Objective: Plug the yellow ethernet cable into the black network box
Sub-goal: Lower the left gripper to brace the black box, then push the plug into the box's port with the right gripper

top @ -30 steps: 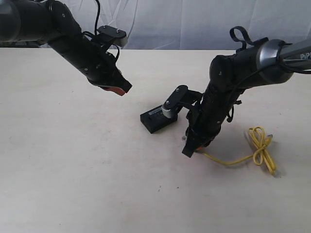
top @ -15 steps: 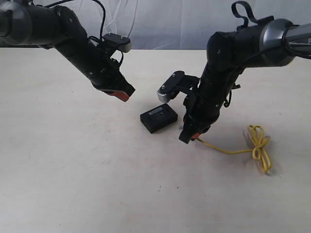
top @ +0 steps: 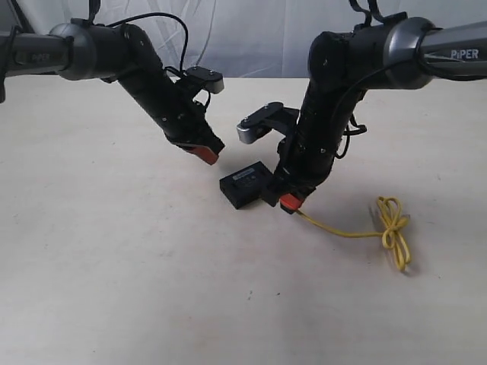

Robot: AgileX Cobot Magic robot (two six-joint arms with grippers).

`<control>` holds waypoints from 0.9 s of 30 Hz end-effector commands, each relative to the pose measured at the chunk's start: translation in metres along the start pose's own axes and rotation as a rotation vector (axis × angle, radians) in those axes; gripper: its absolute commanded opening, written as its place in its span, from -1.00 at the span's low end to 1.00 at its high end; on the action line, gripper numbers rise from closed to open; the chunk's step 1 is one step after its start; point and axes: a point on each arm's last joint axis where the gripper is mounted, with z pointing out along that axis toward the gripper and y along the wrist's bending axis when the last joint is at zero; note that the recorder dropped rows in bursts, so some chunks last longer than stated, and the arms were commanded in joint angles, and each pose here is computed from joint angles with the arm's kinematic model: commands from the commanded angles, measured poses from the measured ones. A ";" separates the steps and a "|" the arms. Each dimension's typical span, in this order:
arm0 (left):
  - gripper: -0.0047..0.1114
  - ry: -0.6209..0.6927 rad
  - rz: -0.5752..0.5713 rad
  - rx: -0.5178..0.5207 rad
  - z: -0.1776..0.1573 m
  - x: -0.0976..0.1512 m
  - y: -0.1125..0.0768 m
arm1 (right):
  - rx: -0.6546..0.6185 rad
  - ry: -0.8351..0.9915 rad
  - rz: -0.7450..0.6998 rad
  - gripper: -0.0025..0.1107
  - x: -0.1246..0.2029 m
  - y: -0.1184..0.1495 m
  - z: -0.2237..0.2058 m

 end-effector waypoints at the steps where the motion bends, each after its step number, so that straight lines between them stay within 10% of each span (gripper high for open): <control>1: -0.92 -0.034 0.002 0.042 0.007 -0.007 0.002 | -0.018 0.017 0.018 -0.97 -0.007 -0.003 0.002; 27: -0.92 -0.081 -0.005 0.162 0.031 -0.004 0.001 | 0.041 -0.050 0.046 -0.97 -0.020 -0.016 0.023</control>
